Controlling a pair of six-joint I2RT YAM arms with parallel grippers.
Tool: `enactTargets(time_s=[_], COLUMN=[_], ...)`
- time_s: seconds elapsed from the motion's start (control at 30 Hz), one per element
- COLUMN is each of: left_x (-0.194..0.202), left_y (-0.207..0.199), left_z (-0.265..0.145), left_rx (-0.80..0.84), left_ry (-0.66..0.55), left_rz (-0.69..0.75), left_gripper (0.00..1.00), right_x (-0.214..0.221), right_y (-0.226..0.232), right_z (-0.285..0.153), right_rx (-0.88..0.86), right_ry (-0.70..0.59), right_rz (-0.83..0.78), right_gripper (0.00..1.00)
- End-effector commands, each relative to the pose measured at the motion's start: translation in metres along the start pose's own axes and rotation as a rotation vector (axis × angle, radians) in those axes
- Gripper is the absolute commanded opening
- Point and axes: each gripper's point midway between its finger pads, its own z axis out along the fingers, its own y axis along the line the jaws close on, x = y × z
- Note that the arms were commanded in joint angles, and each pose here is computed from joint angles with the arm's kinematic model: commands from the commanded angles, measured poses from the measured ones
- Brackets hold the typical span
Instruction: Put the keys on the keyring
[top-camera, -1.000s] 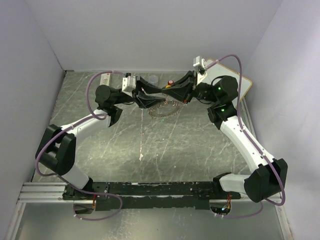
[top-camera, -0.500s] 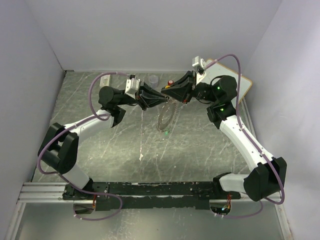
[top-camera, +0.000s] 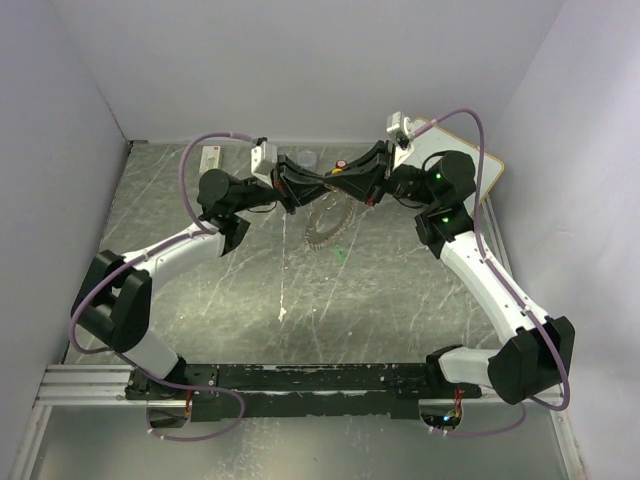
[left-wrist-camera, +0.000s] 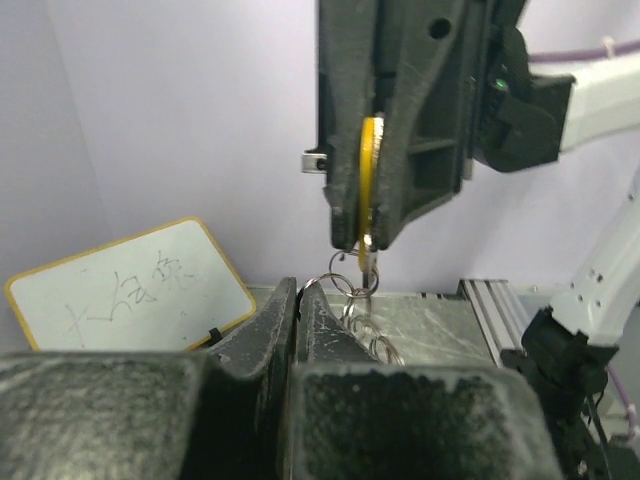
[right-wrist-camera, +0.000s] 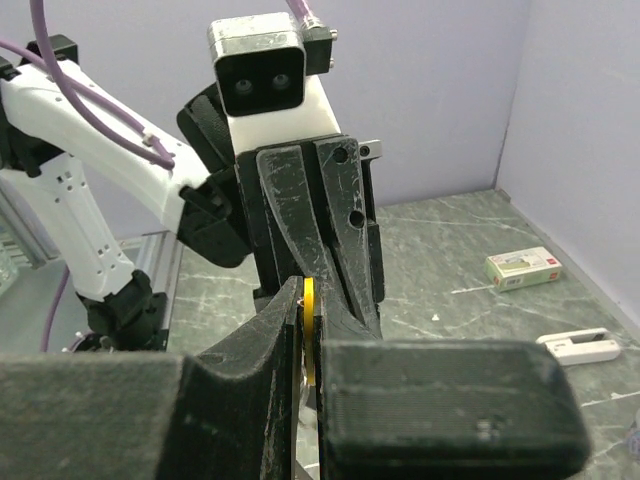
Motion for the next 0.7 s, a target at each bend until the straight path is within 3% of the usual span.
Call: enactTargets(time_s=[0.0,0.3,0.67], left_x=[-0.027,-0.044,-0.053], left_y=[0.024,0.041,0.031], left_z=[-0.006,-0.033,-0.052], left_rx=[-0.212,-0.371,-0.343], left_ry=[-0.089,-0.255,-0.419], left_rz=[-0.084,-0.24,-0.337], left_gripper=[0.07,0.07,0.07], right_x=[-0.009,0.005,0.02], right_y=[0.003,-0.009,-0.024], right_z=[-0.005,-0.013,-0.019], right_rx=[0.028,0.128,0.224], right_ry=[-0.02,0.001,-0.009], right_rz=[-0.046,-0.03,0.013], right_gripper=[0.0,0.0,0.0])
